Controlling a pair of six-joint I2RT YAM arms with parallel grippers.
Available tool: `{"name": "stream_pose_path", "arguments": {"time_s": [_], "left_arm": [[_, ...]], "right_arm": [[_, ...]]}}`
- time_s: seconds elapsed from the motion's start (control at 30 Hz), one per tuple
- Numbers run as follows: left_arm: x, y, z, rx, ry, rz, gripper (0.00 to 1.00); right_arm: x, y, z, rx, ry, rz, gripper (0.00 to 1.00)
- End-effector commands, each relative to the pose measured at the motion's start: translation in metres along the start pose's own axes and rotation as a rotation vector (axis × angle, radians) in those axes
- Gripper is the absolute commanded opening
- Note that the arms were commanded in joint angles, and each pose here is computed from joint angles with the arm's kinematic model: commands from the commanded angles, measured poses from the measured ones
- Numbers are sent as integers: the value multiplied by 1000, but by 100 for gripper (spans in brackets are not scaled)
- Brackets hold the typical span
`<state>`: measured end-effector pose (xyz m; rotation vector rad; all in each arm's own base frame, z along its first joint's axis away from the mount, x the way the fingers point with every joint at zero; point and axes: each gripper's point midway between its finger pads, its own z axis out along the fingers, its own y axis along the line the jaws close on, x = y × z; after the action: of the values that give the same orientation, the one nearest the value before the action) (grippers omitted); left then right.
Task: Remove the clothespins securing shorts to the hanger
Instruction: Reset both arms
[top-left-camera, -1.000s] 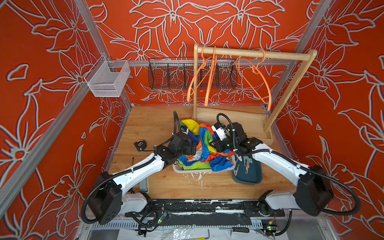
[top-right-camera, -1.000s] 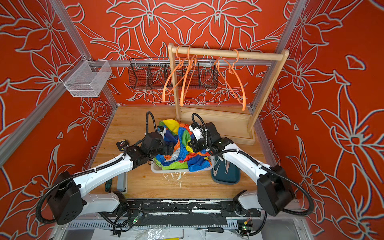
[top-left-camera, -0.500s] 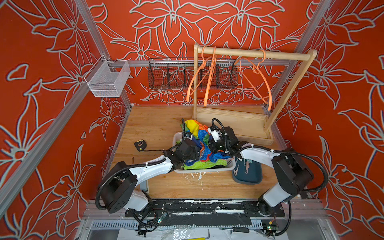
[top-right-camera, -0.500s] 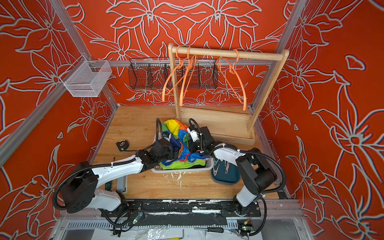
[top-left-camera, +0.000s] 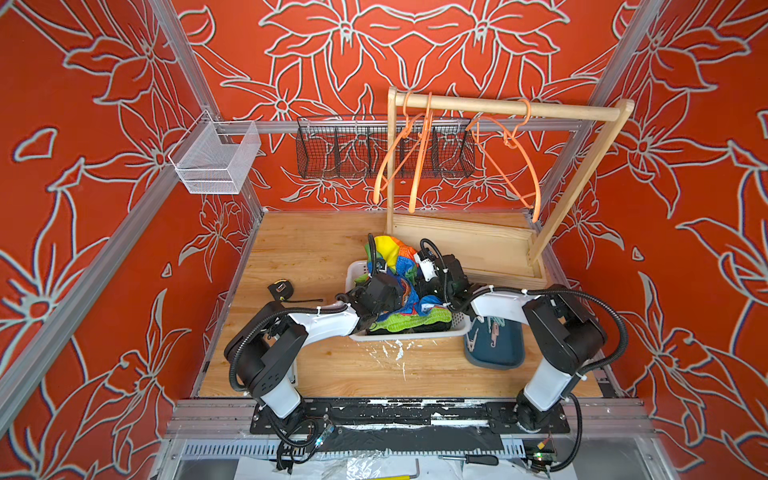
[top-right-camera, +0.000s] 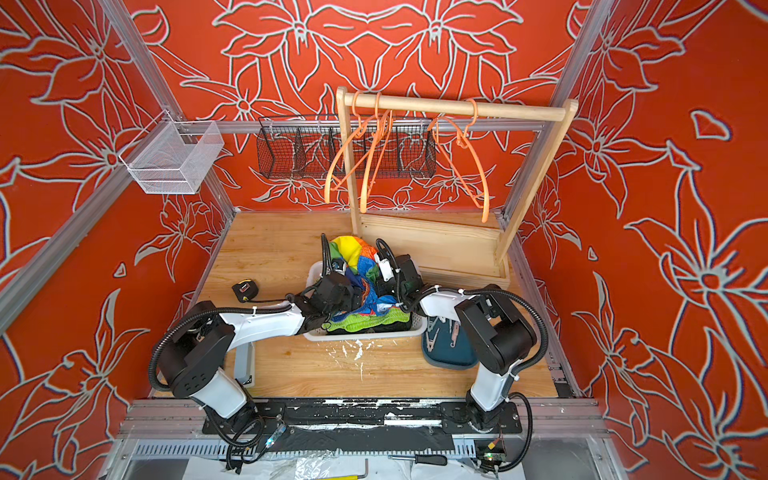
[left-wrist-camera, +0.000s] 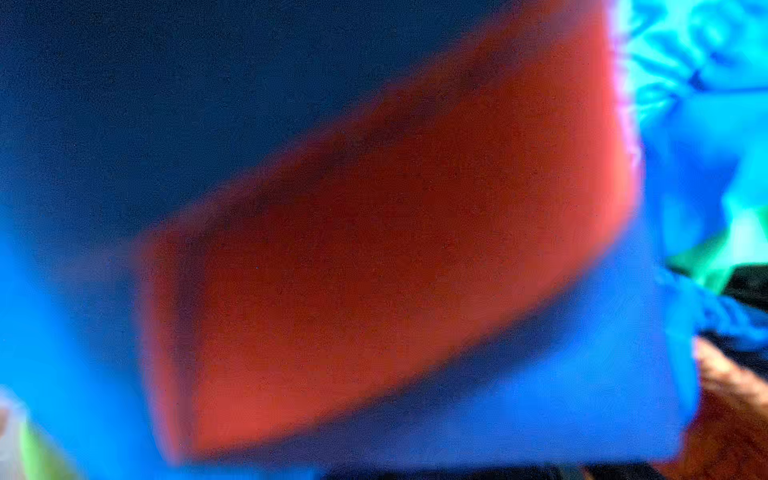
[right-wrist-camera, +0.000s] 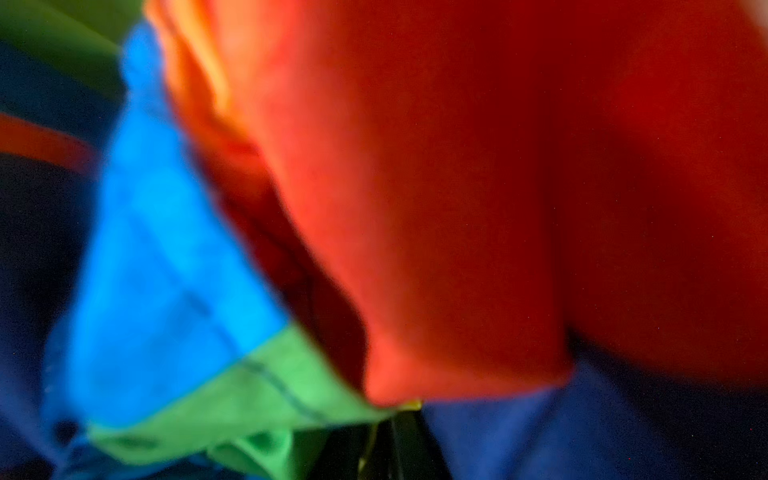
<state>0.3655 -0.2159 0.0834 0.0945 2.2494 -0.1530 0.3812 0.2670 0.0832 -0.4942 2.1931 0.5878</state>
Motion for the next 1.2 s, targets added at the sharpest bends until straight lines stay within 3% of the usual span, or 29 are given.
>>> {"name": "stream_pose_path", "arguments": {"time_s": [0.0, 0.27, 0.5, 0.67, 0.73, 0.83, 0.9, 1.03, 1.17], "left_arm": [[34, 24, -1, -84, 117, 53, 100], [-8, 30, -57, -94, 70, 54, 97], [-43, 34, -105, -57, 9, 27, 97], [-65, 42, -141, -38, -67, -1, 97], [-72, 55, -153, -68, -104, -4, 97], [-77, 90, -162, -151, -150, -42, 97], [-79, 122, -172, -215, -207, -101, 97], [-66, 176, -168, -355, -291, -180, 97], [-42, 207, -148, -434, -295, -249, 97]], "right_arm": [[16, -12, -9, 69, 57, -20, 18], [-35, 10, -70, 46, -12, -91, 43], [-70, 26, -120, 40, -44, -126, 49], [-86, 18, -157, 121, -107, -141, 54], [-89, 9, -171, 172, -119, -152, 59], [-89, -14, -189, 236, -136, -124, 74], [-86, -34, -201, 269, -154, -76, 97], [-77, -75, -220, 389, -193, -22, 97], [-63, -116, -218, 499, -215, 59, 97]]}}
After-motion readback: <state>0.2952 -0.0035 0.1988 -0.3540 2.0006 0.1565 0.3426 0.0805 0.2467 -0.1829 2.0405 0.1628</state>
